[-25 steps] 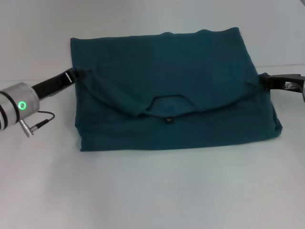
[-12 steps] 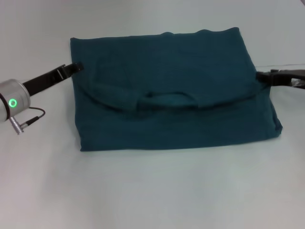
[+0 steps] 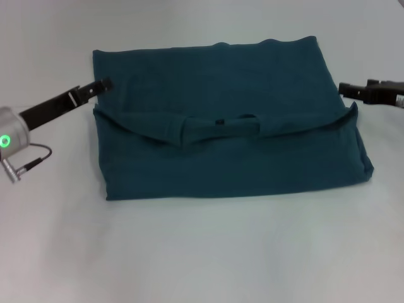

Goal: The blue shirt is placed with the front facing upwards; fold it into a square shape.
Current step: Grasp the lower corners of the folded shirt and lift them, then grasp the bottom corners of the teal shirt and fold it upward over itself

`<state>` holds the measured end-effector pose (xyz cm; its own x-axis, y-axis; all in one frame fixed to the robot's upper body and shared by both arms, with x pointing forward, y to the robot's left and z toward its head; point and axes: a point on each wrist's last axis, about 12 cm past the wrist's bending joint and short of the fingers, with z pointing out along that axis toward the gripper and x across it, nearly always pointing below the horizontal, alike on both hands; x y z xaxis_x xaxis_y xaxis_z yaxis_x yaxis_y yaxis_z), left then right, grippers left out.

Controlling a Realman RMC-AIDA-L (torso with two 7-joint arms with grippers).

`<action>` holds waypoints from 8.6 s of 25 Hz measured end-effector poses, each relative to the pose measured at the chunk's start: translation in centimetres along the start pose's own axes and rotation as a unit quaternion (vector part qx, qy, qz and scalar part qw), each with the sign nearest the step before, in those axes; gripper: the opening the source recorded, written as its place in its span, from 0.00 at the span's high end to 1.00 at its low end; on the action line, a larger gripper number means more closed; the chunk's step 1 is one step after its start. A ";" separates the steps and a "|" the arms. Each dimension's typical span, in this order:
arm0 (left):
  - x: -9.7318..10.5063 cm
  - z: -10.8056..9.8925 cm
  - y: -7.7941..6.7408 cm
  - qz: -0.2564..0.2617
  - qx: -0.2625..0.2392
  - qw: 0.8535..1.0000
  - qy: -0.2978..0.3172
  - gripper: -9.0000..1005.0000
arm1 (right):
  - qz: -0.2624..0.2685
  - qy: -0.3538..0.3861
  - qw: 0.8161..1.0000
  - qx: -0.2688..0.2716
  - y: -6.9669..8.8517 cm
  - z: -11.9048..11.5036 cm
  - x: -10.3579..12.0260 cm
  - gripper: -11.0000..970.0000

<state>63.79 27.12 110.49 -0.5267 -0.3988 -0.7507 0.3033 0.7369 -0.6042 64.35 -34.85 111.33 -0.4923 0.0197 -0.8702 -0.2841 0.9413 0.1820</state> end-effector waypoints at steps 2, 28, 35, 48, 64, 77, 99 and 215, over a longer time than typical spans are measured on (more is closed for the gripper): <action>0.4 -0.5 0.2 0.002 0.006 1.000 0.009 0.24 | 0.005 0.004 1.000 -0.013 0.1 -0.3 0.5 0.23; 3.8 -5.4 0.7 0.033 0.070 0.992 0.097 0.14 | 0.095 0.139 0.983 -0.068 -1.1 -5.1 5.4 0.18; 4.0 -5.3 0.7 0.035 0.069 0.992 0.098 0.14 | 0.083 0.144 0.984 -0.060 -0.3 -4.0 5.6 0.18; 4.3 -5.4 0.9 0.031 0.065 0.993 0.097 0.14 | 0.081 0.156 0.983 -0.057 0.5 -2.9 6.2 0.26; 4.9 -5.6 1.2 0.027 0.052 0.993 0.098 0.14 | 0.098 0.139 0.984 -0.050 -0.3 -3.6 6.2 0.68; 6.1 -4.7 2.5 0.054 -0.019 0.993 0.107 0.14 | 0.110 0.135 0.982 -0.074 0.0 -4.1 6.2 0.99; 7.5 -1.3 1.3 0.099 -0.049 0.984 0.142 0.14 | 0.118 0.121 0.982 -0.086 -0.1 -4.7 6.8 0.99; 10.2 -16.3 -0.3 -0.015 0.195 0.947 0.257 0.99 | 0.056 0.015 0.985 -0.164 0.1 -25.1 20.0 0.99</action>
<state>45.44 31.70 107.41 -0.8257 -0.0251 -0.5636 0.4994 0.4321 -0.7509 33.87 -42.86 105.46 -0.5580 0.1032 -0.8234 -0.4744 0.7744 0.4186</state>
